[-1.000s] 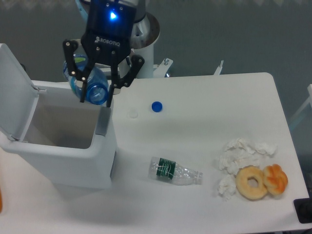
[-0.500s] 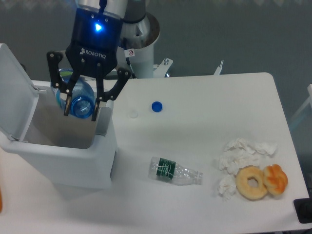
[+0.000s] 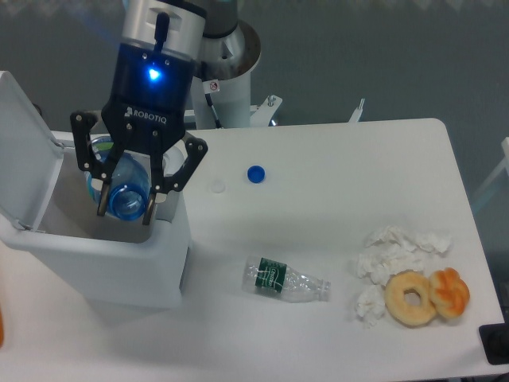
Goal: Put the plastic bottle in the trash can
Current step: 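Lower the held bottle down into the trash bin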
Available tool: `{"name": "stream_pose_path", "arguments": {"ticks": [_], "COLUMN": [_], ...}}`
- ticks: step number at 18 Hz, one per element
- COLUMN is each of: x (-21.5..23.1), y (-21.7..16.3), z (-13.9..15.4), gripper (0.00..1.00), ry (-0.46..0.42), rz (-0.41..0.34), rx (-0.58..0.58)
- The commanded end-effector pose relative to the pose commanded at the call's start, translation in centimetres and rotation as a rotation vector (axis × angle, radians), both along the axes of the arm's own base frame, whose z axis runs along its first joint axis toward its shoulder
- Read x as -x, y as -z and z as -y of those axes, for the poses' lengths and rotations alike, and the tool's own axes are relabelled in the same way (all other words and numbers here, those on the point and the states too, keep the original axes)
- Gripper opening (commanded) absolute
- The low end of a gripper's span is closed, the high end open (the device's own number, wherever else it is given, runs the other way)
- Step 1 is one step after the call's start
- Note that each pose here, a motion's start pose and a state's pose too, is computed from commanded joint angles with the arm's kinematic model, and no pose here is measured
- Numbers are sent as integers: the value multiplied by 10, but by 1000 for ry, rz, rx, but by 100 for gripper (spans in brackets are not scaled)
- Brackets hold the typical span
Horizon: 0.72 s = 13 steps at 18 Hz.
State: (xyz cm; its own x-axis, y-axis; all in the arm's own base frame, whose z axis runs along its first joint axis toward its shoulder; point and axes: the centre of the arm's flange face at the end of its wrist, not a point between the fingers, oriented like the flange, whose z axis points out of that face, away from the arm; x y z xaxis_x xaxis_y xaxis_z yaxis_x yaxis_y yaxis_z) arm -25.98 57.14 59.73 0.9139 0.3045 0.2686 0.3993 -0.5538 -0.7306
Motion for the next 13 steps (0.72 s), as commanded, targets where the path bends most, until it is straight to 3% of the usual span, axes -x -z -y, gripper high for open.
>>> {"name": "stream_pose_path", "arguments": {"ticks": [13], "x": [3], "y": [20], "z": [-15], "gripper": [24], "ry": [16], "rz": [-1], "rx": [15]}}
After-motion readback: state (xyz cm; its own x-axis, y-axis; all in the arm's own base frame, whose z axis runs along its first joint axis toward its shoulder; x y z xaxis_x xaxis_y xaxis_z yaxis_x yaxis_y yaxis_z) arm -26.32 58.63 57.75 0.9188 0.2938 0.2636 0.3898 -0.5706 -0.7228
